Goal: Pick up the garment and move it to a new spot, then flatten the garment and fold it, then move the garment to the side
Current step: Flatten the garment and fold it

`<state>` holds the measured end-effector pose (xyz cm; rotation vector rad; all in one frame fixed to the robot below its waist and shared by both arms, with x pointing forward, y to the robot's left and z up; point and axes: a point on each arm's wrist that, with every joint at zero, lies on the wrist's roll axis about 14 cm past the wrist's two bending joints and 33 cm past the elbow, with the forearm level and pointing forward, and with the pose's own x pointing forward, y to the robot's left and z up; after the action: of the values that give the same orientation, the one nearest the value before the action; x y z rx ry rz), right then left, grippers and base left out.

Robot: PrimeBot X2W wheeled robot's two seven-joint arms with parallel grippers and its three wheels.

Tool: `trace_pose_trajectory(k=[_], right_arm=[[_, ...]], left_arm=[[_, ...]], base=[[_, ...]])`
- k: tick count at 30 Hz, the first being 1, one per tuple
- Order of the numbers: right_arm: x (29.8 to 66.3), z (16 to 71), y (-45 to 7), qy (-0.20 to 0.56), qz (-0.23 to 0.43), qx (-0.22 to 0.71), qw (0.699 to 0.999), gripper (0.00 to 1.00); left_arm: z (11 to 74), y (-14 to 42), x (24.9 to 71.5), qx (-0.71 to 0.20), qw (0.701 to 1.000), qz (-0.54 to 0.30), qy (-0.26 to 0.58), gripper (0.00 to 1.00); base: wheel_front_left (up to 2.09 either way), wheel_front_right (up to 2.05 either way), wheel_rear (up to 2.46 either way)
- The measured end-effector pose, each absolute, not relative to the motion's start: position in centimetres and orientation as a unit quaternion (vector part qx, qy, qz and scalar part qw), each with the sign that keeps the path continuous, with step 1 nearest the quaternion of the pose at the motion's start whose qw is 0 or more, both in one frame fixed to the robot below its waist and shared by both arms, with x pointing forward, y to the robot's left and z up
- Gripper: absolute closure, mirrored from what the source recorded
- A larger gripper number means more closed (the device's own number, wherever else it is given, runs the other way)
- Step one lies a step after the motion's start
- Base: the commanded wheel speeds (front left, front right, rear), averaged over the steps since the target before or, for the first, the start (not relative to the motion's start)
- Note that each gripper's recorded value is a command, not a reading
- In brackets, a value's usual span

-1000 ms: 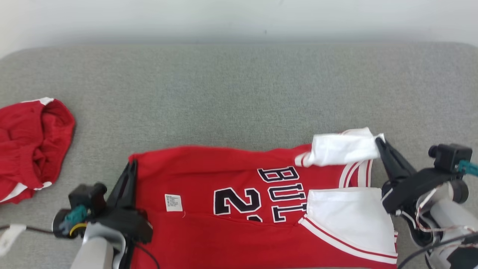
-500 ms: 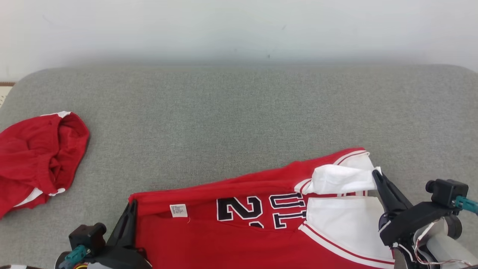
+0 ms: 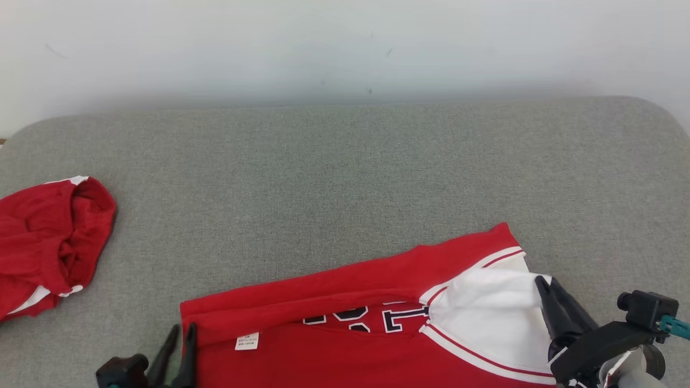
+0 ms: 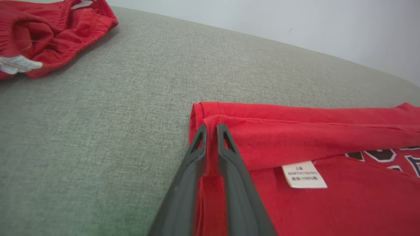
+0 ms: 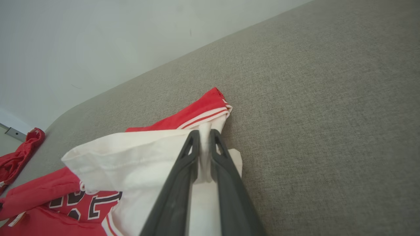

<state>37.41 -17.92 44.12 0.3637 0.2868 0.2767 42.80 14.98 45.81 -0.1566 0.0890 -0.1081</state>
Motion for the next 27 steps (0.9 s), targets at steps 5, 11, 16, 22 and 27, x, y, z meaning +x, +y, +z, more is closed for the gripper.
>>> trace_pose_trajectory(k=[5, 11, 16, 22, 27], right_arm=[[37.6, 45.3, -19.6, 0.116, 0.112, 0.193, 0.968, 0.00], [37.9, 45.9, -20.3, 0.097, 0.109, 0.157, 0.977, 0.00], [38.9, 46.4, -19.9, 0.081, 0.106, 0.133, 0.982, 0.00], [39.3, 44.7, -19.3, 0.100, 0.101, 0.095, 0.985, 0.00], [39.1, 42.3, -18.8, 0.135, 0.094, 0.079, 0.983, 0.00]], left_arm=[[45.1, 17.1, 41.3, -0.076, 0.996, -0.005, 0.050, 0.00], [44.4, 18.7, 39.3, -0.079, 0.995, 0.032, 0.058, 0.00], [44.8, 19.2, 38.6, -0.077, 0.995, 0.043, 0.053, 0.00], [44.9, 19.5, 37.7, -0.077, 0.995, 0.049, 0.051, 0.00], [45.0, 19.8, 37.5, -0.077, 0.994, 0.053, 0.049, 0.00]], base=[[0.00, 0.00, 0.00], [0.00, 0.00, 0.00], [0.00, 0.00, 0.00], [0.00, 0.00, 0.00], [0.00, 0.00, 0.00]])
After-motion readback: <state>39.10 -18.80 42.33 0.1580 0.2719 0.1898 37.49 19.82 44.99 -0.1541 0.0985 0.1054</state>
